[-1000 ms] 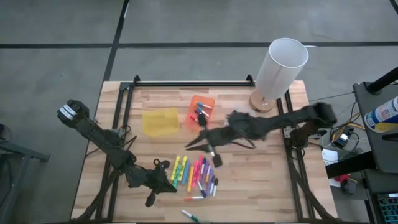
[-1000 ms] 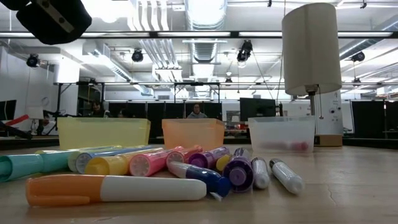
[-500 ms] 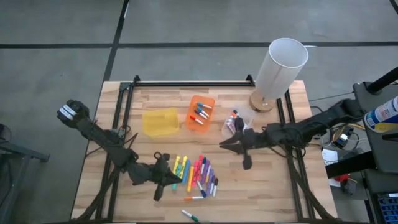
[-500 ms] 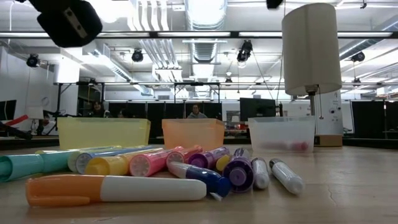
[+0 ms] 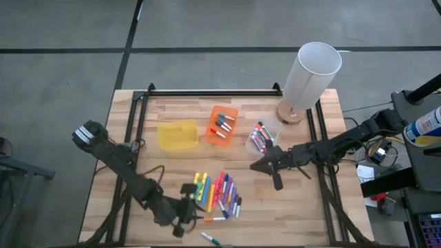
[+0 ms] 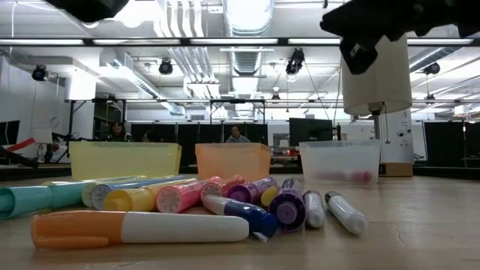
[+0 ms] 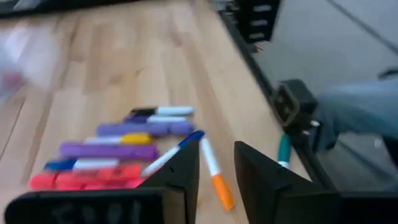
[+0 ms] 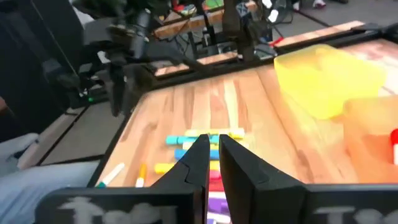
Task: Pick & Place Markers
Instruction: Put the green pen into the orange bin
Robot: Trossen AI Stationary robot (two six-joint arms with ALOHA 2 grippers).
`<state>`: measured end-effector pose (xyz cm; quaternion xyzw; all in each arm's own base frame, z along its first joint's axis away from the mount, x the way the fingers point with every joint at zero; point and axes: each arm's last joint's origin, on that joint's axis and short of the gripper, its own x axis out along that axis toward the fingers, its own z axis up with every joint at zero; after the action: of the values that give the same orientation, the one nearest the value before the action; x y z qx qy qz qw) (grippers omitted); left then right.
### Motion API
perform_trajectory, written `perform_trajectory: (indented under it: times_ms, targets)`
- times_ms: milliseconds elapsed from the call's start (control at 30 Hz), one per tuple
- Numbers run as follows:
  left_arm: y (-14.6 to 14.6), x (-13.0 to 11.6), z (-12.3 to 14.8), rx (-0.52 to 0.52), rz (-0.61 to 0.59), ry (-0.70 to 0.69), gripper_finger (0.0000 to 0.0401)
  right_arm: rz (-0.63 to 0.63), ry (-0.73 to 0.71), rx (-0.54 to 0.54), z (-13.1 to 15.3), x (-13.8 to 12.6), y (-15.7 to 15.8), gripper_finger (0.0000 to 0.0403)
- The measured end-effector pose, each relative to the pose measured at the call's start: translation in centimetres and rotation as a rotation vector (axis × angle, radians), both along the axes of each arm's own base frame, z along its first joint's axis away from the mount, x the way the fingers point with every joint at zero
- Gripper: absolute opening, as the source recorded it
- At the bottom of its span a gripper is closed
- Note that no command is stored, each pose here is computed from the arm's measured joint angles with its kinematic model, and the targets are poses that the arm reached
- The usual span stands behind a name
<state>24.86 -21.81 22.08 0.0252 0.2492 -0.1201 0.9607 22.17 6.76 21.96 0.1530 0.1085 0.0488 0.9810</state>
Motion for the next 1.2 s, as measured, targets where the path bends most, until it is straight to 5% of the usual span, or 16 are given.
perform_trajectory:
  times_ms: [533,1200]
  targets:
    - [-6.2,4.2,-3.7,0.119,-0.15,0.153,0.0103,0.013,-0.005,0.001,-0.2,-0.2,0.2,0.0031]
    - [-7.2,4.9,-7.9,0.148,-0.2,0.294,0.0103,0.013,-0.002,0.008,-0.3,-0.2,0.2,0.0031]
